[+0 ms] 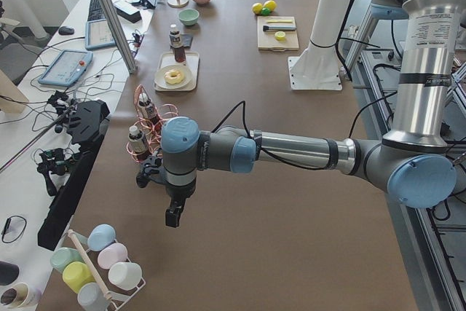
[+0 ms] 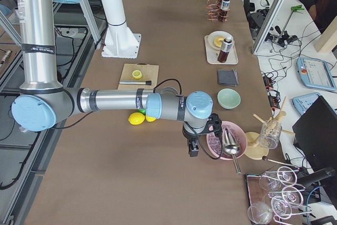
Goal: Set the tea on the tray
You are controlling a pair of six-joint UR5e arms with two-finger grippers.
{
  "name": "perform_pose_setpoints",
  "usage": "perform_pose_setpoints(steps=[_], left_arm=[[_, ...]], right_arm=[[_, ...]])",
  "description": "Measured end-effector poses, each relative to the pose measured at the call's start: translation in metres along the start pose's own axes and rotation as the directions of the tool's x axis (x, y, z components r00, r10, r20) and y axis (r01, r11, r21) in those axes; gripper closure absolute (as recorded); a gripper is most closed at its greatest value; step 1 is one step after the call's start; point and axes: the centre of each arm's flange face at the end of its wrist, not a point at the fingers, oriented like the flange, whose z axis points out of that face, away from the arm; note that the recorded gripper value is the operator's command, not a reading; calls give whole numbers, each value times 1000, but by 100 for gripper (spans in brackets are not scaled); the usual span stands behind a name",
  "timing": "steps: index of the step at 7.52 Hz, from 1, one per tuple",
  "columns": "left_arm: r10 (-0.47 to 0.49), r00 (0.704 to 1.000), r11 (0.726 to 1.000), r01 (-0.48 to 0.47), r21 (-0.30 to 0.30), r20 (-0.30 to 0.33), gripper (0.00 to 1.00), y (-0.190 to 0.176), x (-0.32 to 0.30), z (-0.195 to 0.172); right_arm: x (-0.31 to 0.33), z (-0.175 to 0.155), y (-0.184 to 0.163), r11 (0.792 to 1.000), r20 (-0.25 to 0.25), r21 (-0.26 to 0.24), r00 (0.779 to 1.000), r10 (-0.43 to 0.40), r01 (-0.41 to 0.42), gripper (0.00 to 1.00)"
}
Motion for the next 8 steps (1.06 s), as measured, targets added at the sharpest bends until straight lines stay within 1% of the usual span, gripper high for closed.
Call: perform_pose_setpoints(steps=[1,3,5,6,8], left_arm=[[-16,1000,1000,15,-15,-19,2,14,-3,9],[-39,997,999,37,-25,-72,2,25,-2,14],[-53,995,998,51,-23,-83,2,23,1,12],[-85,992,996,83,-22,-90,2,21,3,10],[-129,980,992,126,-24,-150,2,18,10,10]], right_arm=[[0,0,0,1000,0,1,1000,3,-3,0],[1,0,1,1000,0,-2,1000,9,-9,0],[2,1,3,1000,1,-4,1000,15,-15,0],[4,0,4,1000,0,-2,1000,21,-21,0],[6,-2,5,1000,0,0,1000,27,-27,0]])
